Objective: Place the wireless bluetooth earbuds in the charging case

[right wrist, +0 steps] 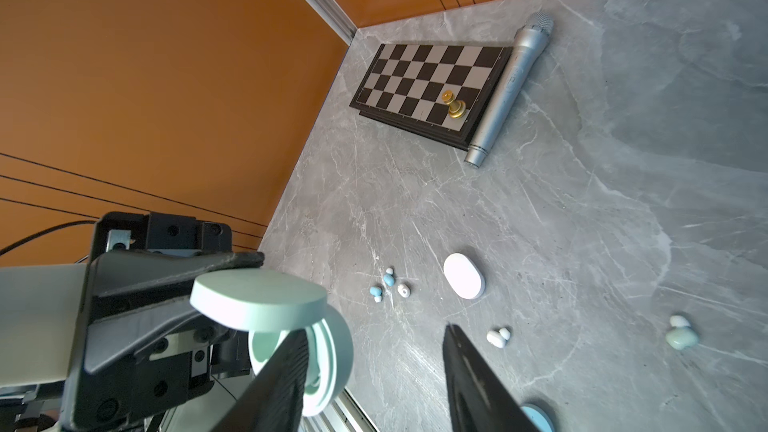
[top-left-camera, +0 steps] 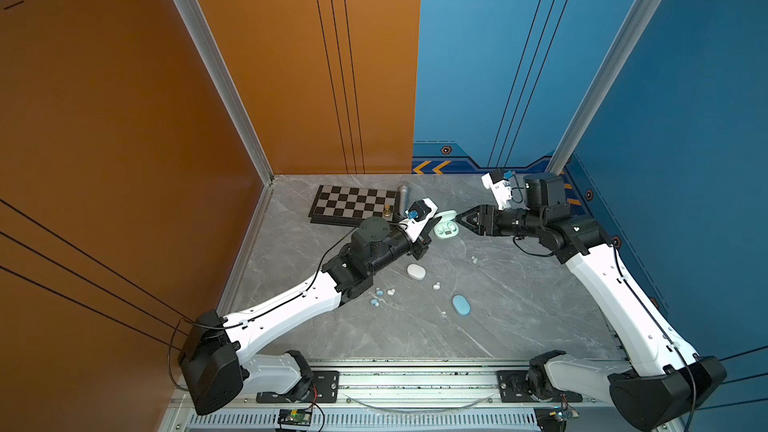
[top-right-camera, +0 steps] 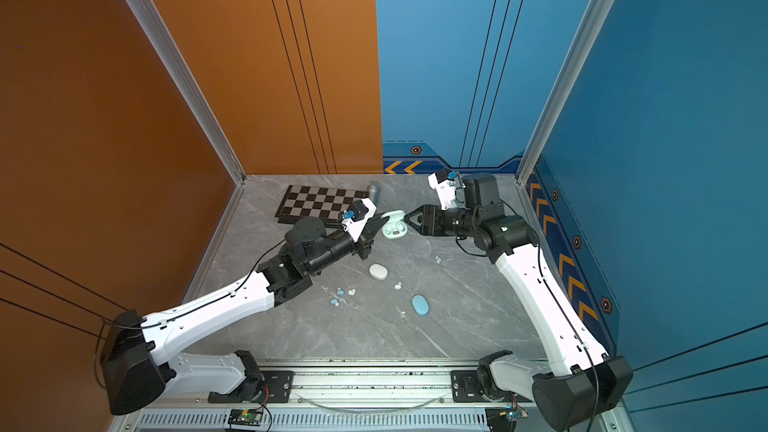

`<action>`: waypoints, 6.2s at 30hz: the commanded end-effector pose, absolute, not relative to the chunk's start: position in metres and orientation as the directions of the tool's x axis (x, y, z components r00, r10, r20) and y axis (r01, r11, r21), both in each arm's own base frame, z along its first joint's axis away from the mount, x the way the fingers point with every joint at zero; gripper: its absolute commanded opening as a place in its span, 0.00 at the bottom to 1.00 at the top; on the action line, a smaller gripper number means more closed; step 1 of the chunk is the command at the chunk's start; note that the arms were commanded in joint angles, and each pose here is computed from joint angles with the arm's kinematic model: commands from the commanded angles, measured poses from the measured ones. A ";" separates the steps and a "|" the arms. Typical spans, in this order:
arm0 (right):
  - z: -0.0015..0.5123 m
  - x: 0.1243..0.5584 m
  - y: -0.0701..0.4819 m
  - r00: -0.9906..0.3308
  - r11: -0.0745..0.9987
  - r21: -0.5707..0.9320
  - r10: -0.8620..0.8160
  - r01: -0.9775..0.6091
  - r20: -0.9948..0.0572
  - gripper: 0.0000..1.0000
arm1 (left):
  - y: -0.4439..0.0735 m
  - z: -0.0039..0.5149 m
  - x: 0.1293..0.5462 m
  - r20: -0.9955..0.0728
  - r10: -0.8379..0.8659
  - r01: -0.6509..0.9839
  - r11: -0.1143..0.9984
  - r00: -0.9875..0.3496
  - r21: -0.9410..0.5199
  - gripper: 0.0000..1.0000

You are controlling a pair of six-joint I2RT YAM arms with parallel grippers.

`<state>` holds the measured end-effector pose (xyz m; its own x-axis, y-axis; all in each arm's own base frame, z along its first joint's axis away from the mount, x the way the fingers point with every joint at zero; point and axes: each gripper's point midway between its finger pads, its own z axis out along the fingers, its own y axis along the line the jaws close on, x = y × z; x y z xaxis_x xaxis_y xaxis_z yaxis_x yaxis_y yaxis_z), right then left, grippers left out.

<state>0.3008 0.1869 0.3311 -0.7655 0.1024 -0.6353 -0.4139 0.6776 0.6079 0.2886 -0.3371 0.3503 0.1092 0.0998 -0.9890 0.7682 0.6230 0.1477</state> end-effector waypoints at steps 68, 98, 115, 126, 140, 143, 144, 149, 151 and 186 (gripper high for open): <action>0.072 0.356 0.173 -0.994 0.924 0.376 -0.038 -0.076 -0.107 0.48 | -0.273 0.311 0.267 -0.999 0.048 0.682 0.731 -0.015 0.025 0.00; 0.032 0.387 0.133 -0.917 0.920 -0.077 -0.391 -0.385 -0.082 0.48 | -0.268 0.314 0.267 -0.997 0.074 0.676 0.736 -0.021 0.040 0.00; 0.003 0.358 0.128 -0.930 0.929 -0.047 -0.367 -0.368 0.019 0.38 | -0.266 0.319 0.266 -0.998 0.068 0.673 0.739 -0.014 0.041 0.00; 0.013 0.351 0.123 -0.944 0.943 -0.034 -0.331 -0.331 0.005 0.38 | -0.266 0.323 0.266 -0.998 0.069 0.672 0.739 -0.004 0.048 0.00; 0.016 0.360 0.125 -0.954 0.954 -0.021 -0.300 -0.300 -0.013 0.32 | -0.265 0.327 0.264 -0.997 0.071 0.673 0.737 0.000 0.052 0.00; 0.014 0.362 0.126 -0.956 0.956 -0.019 -0.293 -0.293 -0.013 0.33 | -0.265 0.326 0.264 -0.997 0.075 0.673 0.738 0.000 0.055 0.00; 0.014 0.363 0.126 -0.956 0.956 -0.019 -0.292 -0.292 -0.014 0.33 | -0.264 0.327 0.264 -0.997 0.075 0.672 0.738 0.002 0.057 0.00; 0.011 0.362 0.125 -0.957 0.957 -0.024 -0.289 -0.289 -0.006 0.30 | -0.264 0.325 0.264 -0.997 0.078 0.671 0.739 -0.001 0.057 0.00; 0.011 0.363 0.125 -0.958 0.958 -0.026 -0.287 -0.287 -0.008 0.29 | -0.264 0.326 0.264 -0.997 0.076 0.671 0.739 -0.001 0.056 0.00; 0.217 0.308 0.186 -0.934 0.794 0.563 -0.016 -0.229 -0.357 0.16 | -0.300 0.325 0.296 -0.999 -0.031 0.694 0.719 -0.012 -0.031 0.00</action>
<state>0.3281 0.1766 0.2044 -0.9109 -0.0703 -0.4066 -0.2623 0.8593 0.4392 0.2885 -0.2966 0.2910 -0.0668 0.0851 -0.9941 0.6947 0.7192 0.0149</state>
